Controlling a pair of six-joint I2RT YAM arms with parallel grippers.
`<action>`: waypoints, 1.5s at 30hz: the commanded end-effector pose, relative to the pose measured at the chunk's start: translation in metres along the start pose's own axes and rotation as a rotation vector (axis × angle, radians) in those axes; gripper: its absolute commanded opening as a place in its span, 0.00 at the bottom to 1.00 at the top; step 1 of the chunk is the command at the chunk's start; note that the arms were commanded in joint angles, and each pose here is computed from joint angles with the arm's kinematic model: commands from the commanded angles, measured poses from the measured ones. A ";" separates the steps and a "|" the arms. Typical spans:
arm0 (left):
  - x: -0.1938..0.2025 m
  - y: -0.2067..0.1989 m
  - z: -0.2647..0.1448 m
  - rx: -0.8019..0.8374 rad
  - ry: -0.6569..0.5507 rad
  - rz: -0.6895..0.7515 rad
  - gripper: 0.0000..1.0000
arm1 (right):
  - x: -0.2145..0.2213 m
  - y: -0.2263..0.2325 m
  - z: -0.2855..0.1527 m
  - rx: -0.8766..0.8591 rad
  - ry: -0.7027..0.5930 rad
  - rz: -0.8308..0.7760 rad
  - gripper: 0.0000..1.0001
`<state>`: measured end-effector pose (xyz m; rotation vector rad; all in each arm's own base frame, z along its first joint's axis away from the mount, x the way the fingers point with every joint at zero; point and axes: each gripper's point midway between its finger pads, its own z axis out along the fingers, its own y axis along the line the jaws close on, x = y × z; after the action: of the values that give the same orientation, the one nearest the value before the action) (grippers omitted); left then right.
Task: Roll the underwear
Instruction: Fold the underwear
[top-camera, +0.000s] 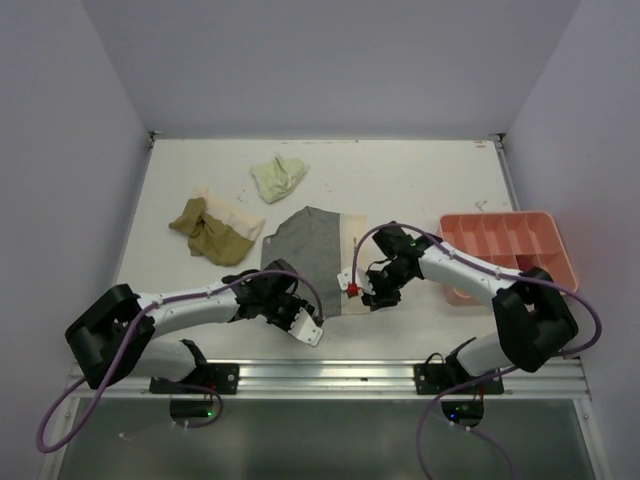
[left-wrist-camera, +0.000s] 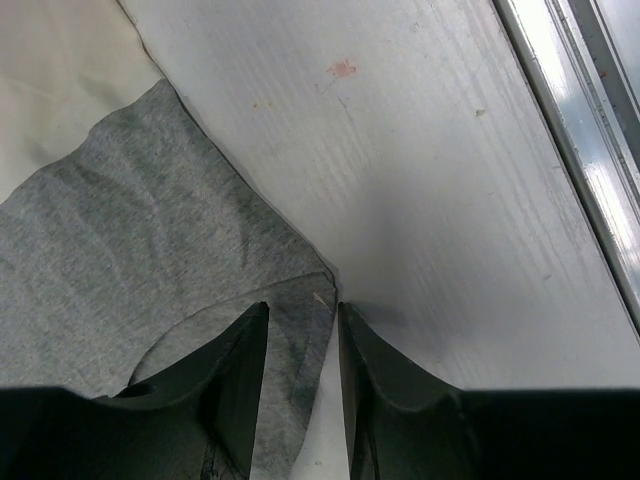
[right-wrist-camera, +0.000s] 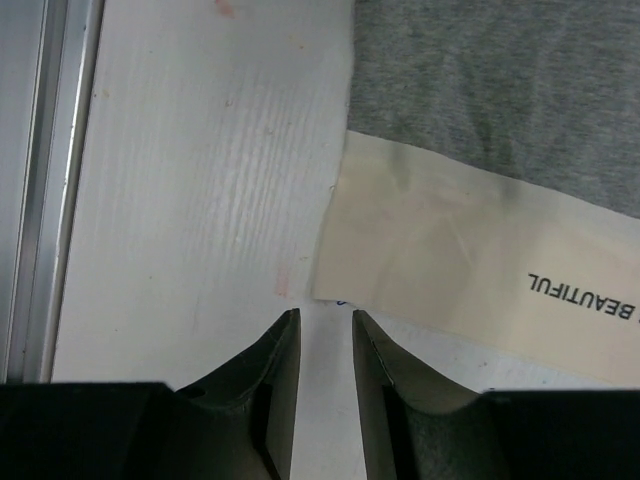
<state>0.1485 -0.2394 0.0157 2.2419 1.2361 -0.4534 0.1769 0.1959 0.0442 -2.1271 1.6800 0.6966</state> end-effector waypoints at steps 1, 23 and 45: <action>-0.005 -0.001 0.001 0.018 -0.022 0.035 0.38 | 0.011 0.004 0.011 -0.019 0.041 -0.110 0.32; -0.009 -0.009 -0.006 0.009 -0.046 0.042 0.40 | 0.014 0.000 0.032 -0.006 0.071 -0.146 0.26; 0.000 -0.016 0.012 0.044 0.001 0.006 0.00 | 0.013 0.001 0.032 0.012 0.067 -0.090 0.00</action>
<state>0.1396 -0.2540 0.0119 2.2562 1.1695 -0.5091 0.1776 0.2071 0.0122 -2.2155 1.5856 0.5920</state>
